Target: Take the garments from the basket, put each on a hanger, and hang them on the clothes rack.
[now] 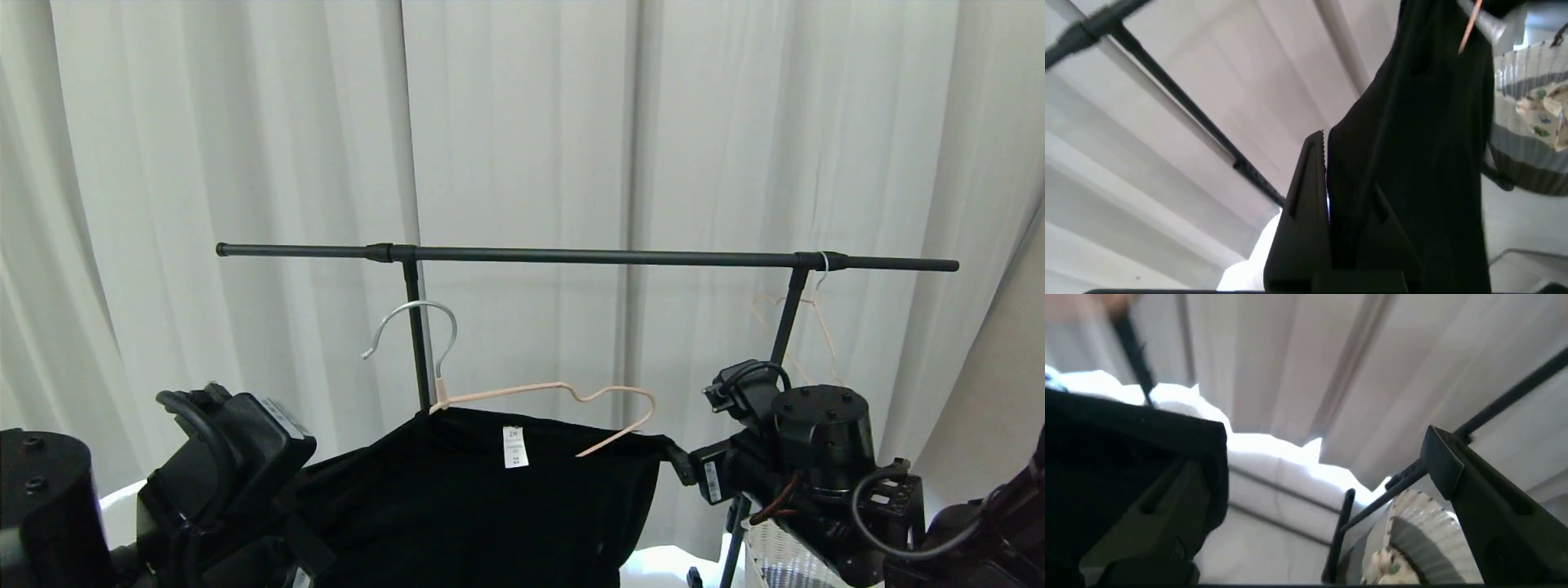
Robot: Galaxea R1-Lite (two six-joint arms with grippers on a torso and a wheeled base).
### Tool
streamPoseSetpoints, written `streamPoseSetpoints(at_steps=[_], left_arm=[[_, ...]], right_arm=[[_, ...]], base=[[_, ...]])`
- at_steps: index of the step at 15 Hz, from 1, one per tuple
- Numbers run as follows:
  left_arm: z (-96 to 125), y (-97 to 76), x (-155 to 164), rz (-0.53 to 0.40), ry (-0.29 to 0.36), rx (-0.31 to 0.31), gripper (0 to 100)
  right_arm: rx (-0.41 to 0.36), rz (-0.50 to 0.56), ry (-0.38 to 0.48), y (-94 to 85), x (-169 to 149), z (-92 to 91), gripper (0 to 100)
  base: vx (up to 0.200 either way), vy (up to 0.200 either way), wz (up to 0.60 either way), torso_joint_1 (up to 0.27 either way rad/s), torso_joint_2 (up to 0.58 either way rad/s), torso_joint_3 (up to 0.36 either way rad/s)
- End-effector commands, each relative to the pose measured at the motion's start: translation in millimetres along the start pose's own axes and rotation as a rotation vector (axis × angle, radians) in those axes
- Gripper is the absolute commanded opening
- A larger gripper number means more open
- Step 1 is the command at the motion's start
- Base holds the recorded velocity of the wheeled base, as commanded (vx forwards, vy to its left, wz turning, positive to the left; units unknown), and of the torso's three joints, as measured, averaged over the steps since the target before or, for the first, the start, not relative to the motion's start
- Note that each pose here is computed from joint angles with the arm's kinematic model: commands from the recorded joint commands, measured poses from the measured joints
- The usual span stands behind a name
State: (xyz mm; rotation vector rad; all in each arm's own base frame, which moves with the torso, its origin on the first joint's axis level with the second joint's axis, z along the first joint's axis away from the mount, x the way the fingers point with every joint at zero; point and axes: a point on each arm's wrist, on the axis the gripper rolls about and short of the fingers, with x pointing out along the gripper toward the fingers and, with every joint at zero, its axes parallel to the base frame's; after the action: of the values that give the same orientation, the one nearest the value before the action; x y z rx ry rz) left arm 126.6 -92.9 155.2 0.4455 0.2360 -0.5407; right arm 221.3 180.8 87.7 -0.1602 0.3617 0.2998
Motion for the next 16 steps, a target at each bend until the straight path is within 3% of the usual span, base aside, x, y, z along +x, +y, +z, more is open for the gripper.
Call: streamPoseSetpoints(at_steps=[1,9,13,16], left_arm=[[-5,0.9,-2,0.01,0.013,-0.012,0],[-23,-4.8,-5,-0.015,0.074,-0.003,0],[-27,-6.8,-7,-0.063,0.066,0.005,0],[-34,-7.8,-5,-0.06,0.113,0.008,0]], right_arm=[[0.024,-0.026,-0.033,-9.5,-3,7.8,100],[0.023,-0.033,-0.089,-12.8,-5,17.2,100],[0.014,-0.033,-0.14,-14.6,-7,24.3,100],[0.011,-0.003,-0.184,-14.2,-17,33.1,100]], base=[[0.0,0.0,0.0,0.0,0.0,0.0],[0.0,0.0,0.0,0.0,0.0,0.0],[0.0,0.0,0.0,0.0,0.0,0.0],[0.0,0.0,0.0,0.0,0.0,0.0]])
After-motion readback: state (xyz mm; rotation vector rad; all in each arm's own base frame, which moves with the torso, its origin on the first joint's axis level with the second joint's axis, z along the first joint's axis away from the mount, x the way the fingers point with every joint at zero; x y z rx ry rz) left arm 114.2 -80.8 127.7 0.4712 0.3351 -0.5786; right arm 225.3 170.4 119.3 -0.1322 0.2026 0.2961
